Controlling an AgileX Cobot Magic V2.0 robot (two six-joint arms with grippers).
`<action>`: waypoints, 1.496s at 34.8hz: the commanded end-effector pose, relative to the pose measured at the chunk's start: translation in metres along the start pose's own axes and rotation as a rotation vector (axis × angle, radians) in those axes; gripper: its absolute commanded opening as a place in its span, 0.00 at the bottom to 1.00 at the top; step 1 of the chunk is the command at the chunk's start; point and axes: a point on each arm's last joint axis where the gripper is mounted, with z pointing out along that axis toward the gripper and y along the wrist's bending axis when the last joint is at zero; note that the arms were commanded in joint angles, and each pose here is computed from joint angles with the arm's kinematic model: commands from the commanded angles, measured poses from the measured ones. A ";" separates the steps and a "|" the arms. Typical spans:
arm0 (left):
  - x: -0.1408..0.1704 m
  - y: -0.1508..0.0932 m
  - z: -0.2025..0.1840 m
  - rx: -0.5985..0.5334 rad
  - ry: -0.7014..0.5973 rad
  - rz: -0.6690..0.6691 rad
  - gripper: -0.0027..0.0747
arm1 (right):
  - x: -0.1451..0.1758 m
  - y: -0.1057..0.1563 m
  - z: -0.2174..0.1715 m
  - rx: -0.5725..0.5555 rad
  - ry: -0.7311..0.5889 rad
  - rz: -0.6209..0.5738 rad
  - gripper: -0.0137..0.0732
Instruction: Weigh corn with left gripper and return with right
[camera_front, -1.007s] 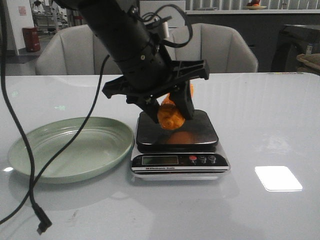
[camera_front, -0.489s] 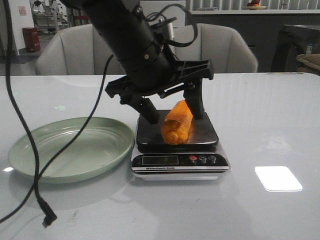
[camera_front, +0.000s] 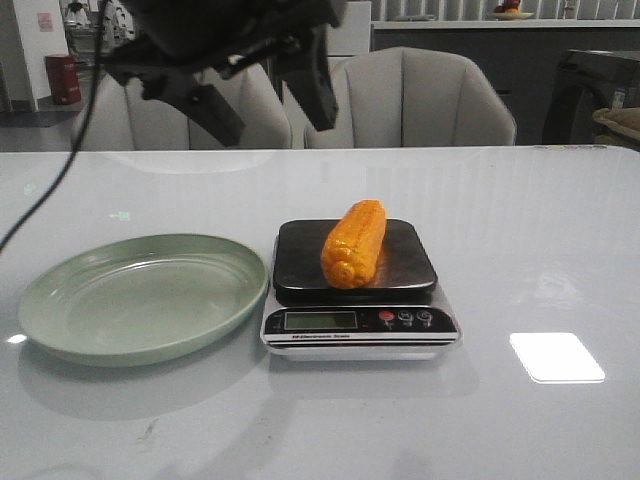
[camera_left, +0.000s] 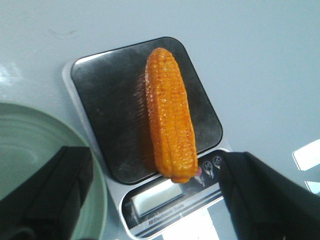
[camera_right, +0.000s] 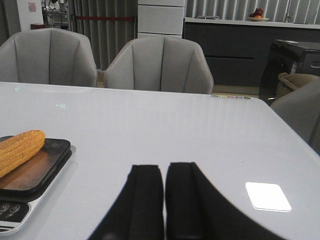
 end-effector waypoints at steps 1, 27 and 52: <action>-0.006 0.001 -0.045 0.016 -0.146 0.005 0.75 | -0.005 0.000 -0.001 -0.003 -0.092 -0.018 0.38; 0.157 0.049 -0.197 -0.026 -0.500 0.211 0.75 | -0.005 0.000 -0.001 -0.003 -0.092 -0.018 0.38; 0.226 0.071 -0.231 -0.044 -0.688 0.275 0.21 | -0.029 0.002 -0.006 -0.022 -0.319 0.008 0.38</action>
